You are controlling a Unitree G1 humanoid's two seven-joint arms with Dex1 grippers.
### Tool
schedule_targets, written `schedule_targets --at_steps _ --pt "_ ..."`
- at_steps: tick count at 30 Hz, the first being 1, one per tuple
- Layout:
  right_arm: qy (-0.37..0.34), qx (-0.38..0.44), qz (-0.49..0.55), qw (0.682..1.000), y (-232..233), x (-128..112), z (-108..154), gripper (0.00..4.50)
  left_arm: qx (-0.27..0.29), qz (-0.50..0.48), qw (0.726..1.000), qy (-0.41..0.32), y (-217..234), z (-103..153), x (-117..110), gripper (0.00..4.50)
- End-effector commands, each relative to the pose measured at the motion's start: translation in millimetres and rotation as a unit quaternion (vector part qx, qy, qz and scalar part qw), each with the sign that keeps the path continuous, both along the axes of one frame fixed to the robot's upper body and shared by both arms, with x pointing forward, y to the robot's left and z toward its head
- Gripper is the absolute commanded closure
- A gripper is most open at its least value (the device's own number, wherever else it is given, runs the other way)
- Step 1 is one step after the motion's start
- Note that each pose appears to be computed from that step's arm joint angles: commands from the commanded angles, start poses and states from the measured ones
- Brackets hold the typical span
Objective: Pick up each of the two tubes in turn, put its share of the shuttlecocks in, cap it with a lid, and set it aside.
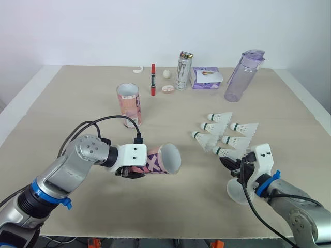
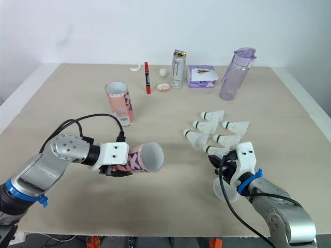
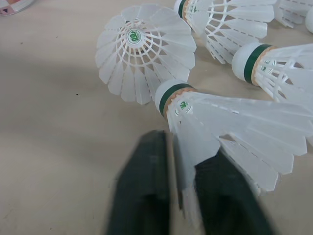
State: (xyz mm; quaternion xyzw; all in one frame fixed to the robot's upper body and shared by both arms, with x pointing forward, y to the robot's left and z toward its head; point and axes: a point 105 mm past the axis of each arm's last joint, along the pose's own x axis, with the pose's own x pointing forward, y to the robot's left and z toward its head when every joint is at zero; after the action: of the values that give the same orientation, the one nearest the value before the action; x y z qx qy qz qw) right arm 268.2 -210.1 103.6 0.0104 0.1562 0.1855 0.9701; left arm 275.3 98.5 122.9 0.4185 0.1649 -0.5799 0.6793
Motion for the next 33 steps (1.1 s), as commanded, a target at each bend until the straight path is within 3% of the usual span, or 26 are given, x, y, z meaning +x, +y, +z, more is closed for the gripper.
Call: schedule_targets --at_steps 1,5,11,13,16,19,26,33 --pt "-0.023 -0.008 -0.005 1.0 -3 3 11 4.41 0.022 0.011 0.999 0.033 6 -23 -4 1.7" --pt "-0.035 -0.017 0.023 0.999 4 -2 18 4.41 0.019 0.012 0.999 0.033 6 -23 -3 1.7" --pt "-0.101 -0.069 0.16 0.98 27 -24 60 4.41 0.012 0.016 0.998 0.054 9 -21 6 1.7" --pt "-0.136 -0.129 0.231 0.955 36 -35 78 4.41 0.009 0.018 0.998 0.065 10 -19 8 1.7" --pt "-0.227 -0.233 0.343 0.881 58 -47 117 4.41 0.009 0.019 0.996 0.083 9 -17 10 1.7" --pt "-0.277 -0.282 0.39 0.832 79 -49 130 4.41 0.007 0.02 0.996 0.09 4 -17 10 1.7" --pt "-0.319 -0.337 0.444 0.767 109 -40 133 4.41 0.001 0.041 0.994 0.104 -3 -15 7 1.7" --pt "-0.33 -0.359 0.484 0.726 123 -35 128 4.41 0.004 0.056 0.993 0.103 -2 -13 5 1.7"
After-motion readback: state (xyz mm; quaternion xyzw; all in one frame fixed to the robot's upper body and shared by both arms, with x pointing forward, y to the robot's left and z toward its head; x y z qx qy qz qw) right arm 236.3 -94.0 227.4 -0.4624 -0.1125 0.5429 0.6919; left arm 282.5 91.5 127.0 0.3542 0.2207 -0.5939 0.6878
